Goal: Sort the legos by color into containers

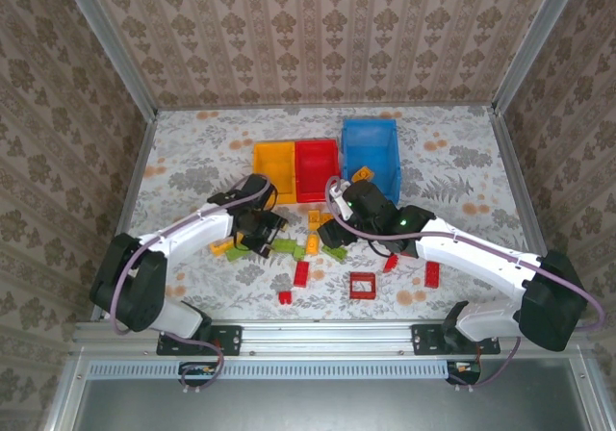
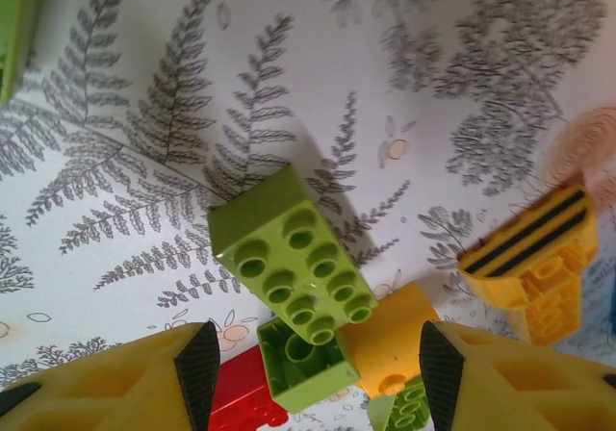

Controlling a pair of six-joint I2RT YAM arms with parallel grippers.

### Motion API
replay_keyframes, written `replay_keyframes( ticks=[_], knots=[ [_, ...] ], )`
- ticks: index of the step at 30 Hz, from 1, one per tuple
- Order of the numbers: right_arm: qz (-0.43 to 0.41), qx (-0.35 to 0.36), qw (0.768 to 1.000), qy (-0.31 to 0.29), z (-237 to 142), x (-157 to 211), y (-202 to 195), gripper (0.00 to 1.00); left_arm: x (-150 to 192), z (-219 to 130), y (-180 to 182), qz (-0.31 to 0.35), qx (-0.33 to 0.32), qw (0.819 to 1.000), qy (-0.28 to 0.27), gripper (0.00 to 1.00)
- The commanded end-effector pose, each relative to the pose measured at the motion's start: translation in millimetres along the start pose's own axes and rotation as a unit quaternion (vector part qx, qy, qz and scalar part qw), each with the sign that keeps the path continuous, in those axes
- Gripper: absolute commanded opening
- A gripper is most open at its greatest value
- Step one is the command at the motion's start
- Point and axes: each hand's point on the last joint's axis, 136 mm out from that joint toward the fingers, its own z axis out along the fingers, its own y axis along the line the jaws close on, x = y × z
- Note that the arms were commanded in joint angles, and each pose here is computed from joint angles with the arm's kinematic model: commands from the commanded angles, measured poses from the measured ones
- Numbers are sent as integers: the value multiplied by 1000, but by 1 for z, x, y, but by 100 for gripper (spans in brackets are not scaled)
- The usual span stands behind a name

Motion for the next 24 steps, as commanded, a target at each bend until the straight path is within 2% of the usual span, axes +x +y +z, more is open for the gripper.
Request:
replay_keyframes(
  ticks=[1, 6, 11, 15, 19, 24],
  knots=[
    [-8, -16, 1000, -14, -7, -6, 6, 76, 2, 14, 8, -88, -9, 996, 4, 61],
    [-4, -7, 1000, -29, -12, -17, 4, 78, 5, 25, 11, -114, -17, 993, 2, 61],
    [47, 39, 997, -44, -28, -52, -18, 81, 2, 33, 16, -130, -25, 991, -7, 59],
    [72, 33, 995, -65, -36, -76, -22, 81, -2, 38, 21, -136, -29, 990, -18, 55],
    [79, 29, 994, -64, -34, -76, -23, 81, -5, 44, 22, -136, -30, 990, -23, 47],
    [90, 26, 994, -54, -29, -68, -23, 81, -7, 49, 18, -129, -23, 991, -26, 28]
  ],
)
